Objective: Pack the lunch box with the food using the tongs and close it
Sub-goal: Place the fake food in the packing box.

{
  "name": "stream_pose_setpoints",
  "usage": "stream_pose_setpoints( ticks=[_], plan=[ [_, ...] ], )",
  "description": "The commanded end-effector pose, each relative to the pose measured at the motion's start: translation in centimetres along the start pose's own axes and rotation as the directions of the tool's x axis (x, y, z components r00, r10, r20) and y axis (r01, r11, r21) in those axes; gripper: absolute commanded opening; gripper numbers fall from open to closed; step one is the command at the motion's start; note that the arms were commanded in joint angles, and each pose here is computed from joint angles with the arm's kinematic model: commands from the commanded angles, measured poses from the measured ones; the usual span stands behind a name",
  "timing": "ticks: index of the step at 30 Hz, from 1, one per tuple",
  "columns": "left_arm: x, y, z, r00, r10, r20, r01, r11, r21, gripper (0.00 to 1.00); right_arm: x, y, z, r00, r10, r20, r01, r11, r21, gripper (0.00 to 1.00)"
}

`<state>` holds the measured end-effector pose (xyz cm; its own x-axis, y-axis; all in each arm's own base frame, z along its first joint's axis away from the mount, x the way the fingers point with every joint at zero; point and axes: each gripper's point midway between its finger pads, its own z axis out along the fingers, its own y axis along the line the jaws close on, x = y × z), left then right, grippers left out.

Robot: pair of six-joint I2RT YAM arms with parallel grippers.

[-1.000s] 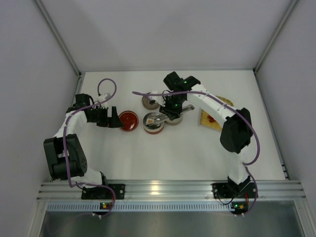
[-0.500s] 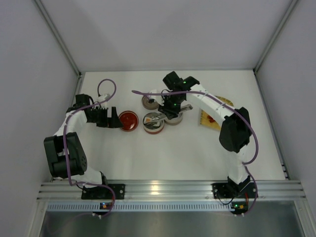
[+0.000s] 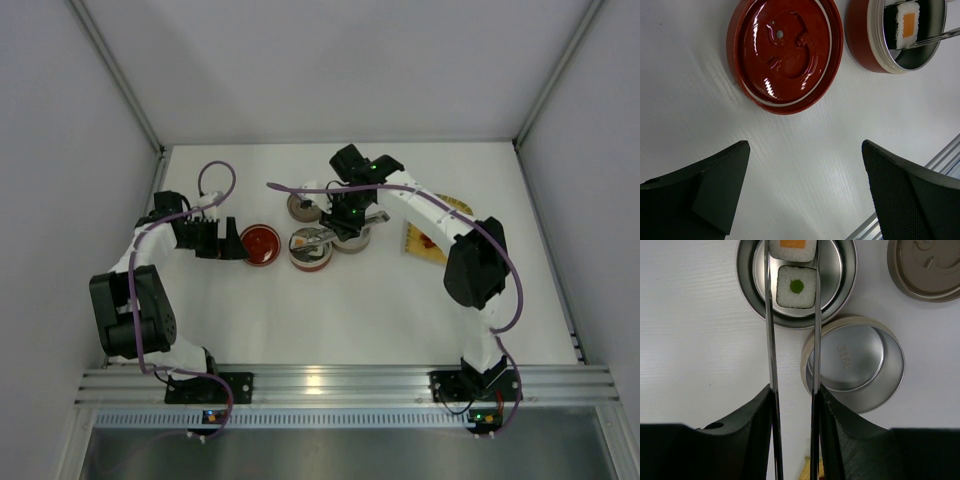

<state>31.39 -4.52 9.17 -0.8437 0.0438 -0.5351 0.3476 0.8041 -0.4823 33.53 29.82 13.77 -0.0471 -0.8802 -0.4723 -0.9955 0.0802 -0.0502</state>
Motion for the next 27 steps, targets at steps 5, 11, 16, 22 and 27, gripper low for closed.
stream_pose_setpoints(
  ticks=[5, 11, 16, 22, 27],
  plan=[
    [-0.9, 0.2, -0.3, 0.999, 0.041, 0.030, -0.041, 0.999, 0.005, 0.98, -1.3, -1.0, 0.5, 0.997, -0.036, 0.064, 0.034, 0.999, 0.021, 0.34],
    [-1.1, 0.2, -0.4, 0.999, 0.040, 0.035, -0.040, 0.999, 0.000, 0.98, -0.9, -0.8, 0.6, 0.998, -0.037, 0.053, 0.037, 0.999, 0.015, 0.41],
    [-0.8, 0.3, -0.4, 0.999, 0.033, 0.031, -0.033, 0.999, 0.002, 0.98, -0.8, -0.7, 0.7, 0.998, -0.035, 0.047, 0.034, 0.999, 0.016, 0.46],
    [-1.2, 0.1, -0.5, 0.999, 0.036, 0.040, -0.036, 0.999, 0.007, 0.99, -0.9, -0.8, -0.1, 0.998, -0.036, 0.048, 0.035, 0.999, 0.034, 0.50],
    [-1.3, -0.1, -0.8, 0.998, 0.038, 0.043, -0.038, 0.999, 0.006, 0.98, -1.8, -1.2, -1.9, 0.996, -0.025, 0.087, 0.019, 0.997, 0.069, 0.44]
  ],
)
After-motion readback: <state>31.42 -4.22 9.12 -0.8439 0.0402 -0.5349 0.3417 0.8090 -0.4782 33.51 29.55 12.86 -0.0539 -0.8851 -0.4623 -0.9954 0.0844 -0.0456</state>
